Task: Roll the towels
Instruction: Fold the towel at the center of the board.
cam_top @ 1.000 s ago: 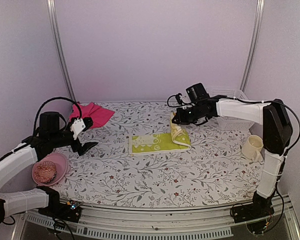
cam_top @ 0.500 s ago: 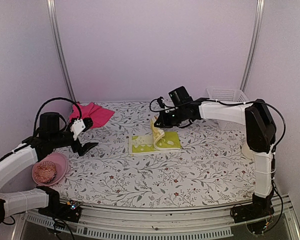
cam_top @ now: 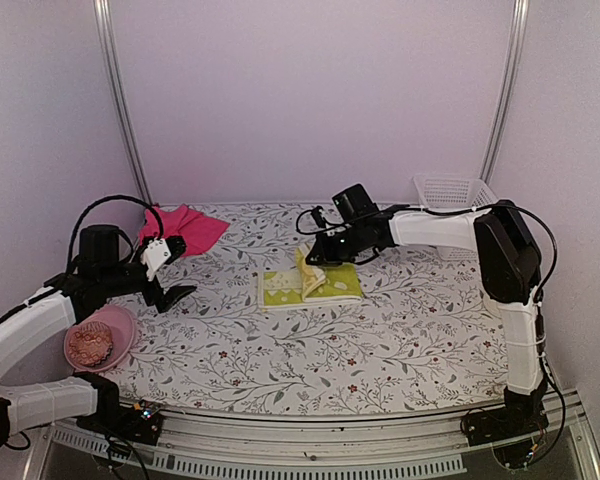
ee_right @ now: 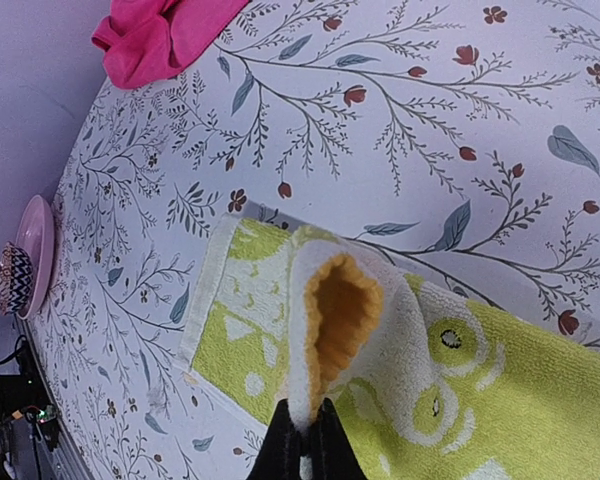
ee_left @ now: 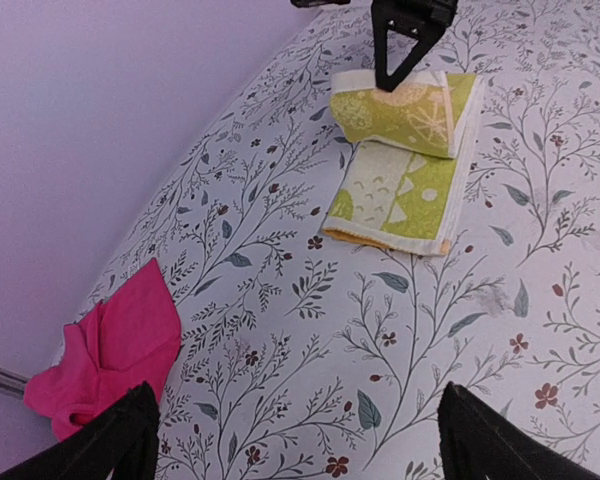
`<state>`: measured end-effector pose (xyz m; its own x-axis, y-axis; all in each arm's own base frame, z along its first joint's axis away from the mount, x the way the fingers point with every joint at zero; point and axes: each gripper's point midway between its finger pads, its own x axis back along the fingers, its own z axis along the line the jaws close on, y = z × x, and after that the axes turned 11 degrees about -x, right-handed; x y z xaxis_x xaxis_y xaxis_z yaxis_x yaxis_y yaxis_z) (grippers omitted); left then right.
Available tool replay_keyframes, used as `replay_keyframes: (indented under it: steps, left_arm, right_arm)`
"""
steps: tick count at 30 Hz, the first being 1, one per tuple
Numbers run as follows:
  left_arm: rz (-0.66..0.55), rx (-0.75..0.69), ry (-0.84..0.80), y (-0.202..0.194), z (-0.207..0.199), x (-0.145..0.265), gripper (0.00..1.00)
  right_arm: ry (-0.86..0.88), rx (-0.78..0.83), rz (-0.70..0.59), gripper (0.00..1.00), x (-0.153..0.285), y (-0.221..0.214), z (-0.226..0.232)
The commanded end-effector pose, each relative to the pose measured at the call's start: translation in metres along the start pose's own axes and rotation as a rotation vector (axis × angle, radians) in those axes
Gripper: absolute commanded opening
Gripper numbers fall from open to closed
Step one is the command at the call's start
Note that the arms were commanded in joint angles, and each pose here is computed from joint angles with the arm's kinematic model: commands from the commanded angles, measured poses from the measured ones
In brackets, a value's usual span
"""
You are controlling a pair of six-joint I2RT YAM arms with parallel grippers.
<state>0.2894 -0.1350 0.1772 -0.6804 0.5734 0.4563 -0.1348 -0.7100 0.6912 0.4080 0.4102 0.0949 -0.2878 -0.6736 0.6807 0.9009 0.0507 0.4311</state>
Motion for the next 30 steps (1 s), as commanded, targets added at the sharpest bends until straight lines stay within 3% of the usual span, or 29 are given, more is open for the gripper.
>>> replay_keyframes:
  steps: [1,12,30]
  left_arm:
    - [-0.002,0.011,0.004,-0.003,0.001,-0.001,0.97]
    - [-0.003,0.014,0.006,-0.003,0.001,-0.001,0.97]
    - [0.004,0.018,-0.002,-0.006,0.000,-0.003,0.97]
  right_arm:
    - [0.053,0.044,-0.062,0.02,0.024,0.018,0.028]
    - [0.055,0.087,-0.086,0.02,0.061,0.024,0.034]
    - [0.096,0.146,0.035,0.02,0.021,-0.003,0.031]
